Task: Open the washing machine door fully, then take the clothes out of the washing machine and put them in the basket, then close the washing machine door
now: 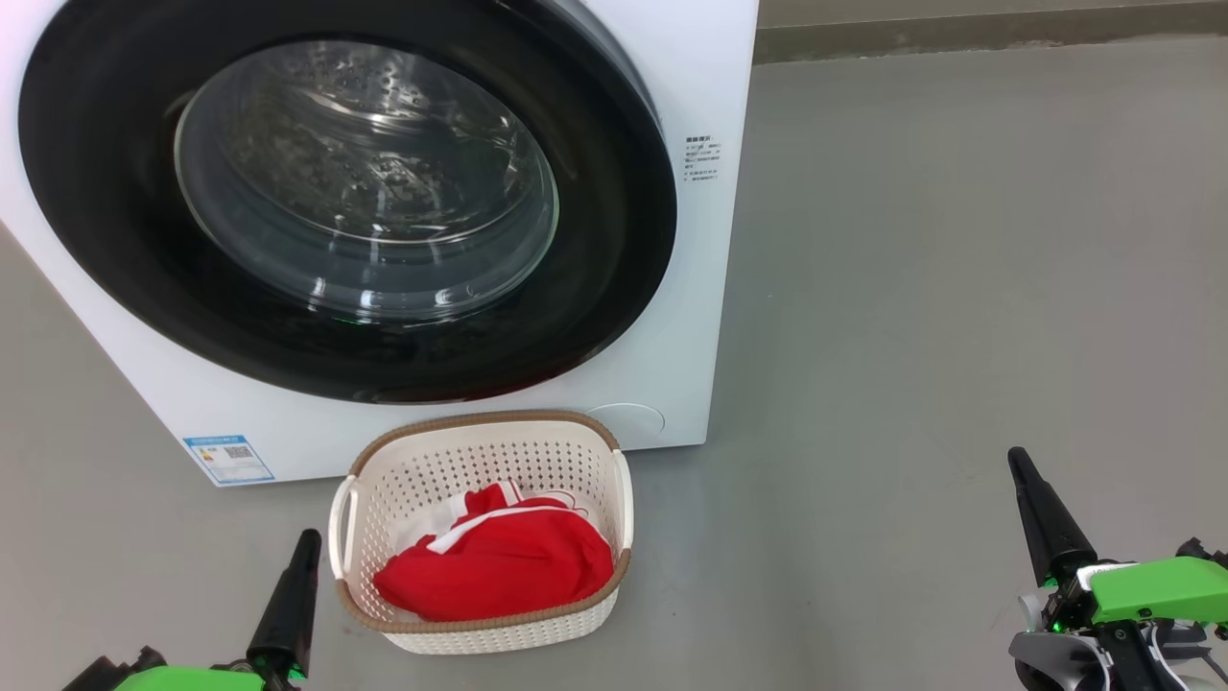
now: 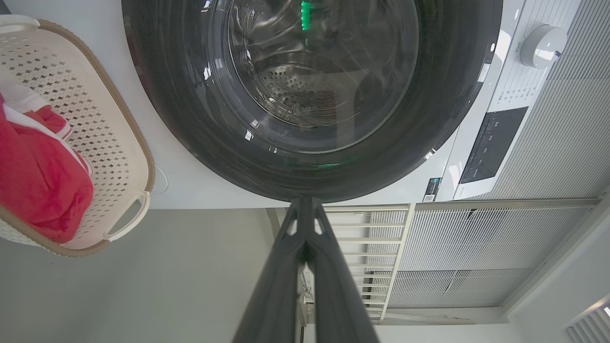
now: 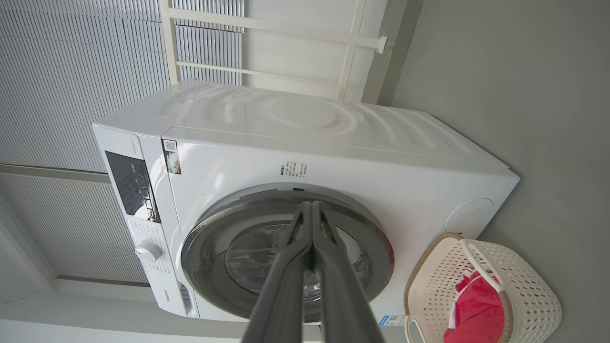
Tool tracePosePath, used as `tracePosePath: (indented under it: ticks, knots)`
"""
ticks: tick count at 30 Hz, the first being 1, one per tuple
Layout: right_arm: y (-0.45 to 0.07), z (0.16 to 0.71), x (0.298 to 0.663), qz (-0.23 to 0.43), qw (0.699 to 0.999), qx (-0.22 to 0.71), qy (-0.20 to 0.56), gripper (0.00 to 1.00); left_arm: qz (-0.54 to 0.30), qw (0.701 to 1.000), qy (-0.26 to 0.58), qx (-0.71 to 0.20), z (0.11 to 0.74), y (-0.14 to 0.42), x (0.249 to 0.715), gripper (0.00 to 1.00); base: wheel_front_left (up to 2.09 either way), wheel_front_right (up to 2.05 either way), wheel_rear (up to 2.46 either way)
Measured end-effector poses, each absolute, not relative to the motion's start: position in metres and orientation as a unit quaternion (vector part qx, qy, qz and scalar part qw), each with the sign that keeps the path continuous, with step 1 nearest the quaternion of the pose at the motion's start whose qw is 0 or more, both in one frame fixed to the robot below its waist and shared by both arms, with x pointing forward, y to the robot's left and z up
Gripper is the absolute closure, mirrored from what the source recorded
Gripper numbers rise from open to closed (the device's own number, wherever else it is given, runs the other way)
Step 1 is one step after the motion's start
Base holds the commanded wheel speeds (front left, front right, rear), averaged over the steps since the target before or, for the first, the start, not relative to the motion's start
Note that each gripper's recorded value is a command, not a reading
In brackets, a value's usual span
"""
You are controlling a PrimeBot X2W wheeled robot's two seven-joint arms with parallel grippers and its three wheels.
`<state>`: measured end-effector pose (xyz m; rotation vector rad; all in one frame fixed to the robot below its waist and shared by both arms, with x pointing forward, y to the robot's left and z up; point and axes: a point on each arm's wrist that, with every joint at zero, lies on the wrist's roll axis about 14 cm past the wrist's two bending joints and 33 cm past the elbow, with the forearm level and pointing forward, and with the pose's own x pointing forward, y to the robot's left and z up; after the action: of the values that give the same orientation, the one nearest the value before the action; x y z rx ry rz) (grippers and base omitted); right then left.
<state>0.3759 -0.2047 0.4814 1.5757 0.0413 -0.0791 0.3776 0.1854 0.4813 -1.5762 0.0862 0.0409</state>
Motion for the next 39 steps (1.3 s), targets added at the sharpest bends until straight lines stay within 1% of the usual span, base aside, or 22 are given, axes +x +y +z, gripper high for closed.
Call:
tracePosePath:
  ticks: [39]
  knots:
    - [-0.205, 0.4814, 0.3759, -0.036, 0.704, 0.709, 0.018, 1.0, 0.018, 0.704, 0.039, -0.709, 0.4813, 0.1855, 0.3776, 1.0, 0.0, 0.0, 0.0]
